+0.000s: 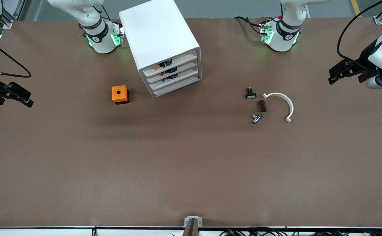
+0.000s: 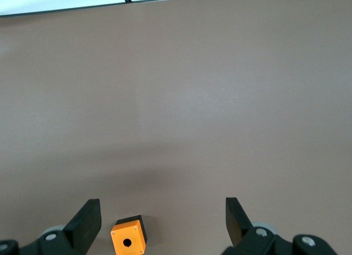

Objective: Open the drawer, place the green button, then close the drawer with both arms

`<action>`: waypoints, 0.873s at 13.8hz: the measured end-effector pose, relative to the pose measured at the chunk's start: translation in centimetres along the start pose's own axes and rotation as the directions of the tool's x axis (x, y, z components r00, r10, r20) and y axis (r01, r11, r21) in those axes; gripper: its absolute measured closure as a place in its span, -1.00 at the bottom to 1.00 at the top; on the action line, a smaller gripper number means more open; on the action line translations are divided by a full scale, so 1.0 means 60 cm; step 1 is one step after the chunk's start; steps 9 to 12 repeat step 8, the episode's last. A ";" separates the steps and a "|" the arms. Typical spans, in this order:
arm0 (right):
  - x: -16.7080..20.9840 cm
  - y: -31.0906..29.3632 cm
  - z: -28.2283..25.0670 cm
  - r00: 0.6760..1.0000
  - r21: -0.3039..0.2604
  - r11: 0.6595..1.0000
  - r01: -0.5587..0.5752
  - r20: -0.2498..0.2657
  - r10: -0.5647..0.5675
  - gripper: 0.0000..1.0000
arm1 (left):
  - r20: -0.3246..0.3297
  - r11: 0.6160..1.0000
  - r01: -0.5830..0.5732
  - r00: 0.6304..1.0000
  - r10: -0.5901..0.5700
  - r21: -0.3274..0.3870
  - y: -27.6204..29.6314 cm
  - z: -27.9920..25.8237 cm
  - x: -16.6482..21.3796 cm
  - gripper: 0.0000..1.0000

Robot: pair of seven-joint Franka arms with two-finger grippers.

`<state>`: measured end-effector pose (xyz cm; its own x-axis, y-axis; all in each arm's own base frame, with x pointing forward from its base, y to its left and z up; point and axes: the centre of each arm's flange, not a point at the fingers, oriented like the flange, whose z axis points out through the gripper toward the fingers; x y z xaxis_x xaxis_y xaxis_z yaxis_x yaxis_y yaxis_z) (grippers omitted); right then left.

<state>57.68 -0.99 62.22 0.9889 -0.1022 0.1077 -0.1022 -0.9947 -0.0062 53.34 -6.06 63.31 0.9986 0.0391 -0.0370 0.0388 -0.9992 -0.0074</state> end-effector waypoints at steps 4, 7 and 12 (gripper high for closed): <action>0.000 0.000 0.000 1.000 0.000 1.000 0.000 0.001 0.000 -1.00 | 0.011 1.000 -0.002 1.000 0.002 -0.001 0.001 0.006 0.003 -1.00; 0.000 0.000 0.000 1.000 0.000 1.000 0.000 0.001 0.000 -1.00 | -0.015 1.000 -0.002 1.000 0.002 0.020 -0.003 -0.010 0.007 -1.00; 0.000 0.000 0.000 1.000 0.000 1.000 0.000 0.001 0.000 -1.00 | -0.021 1.000 -0.001 1.000 0.002 0.023 -0.003 -0.015 0.007 -1.00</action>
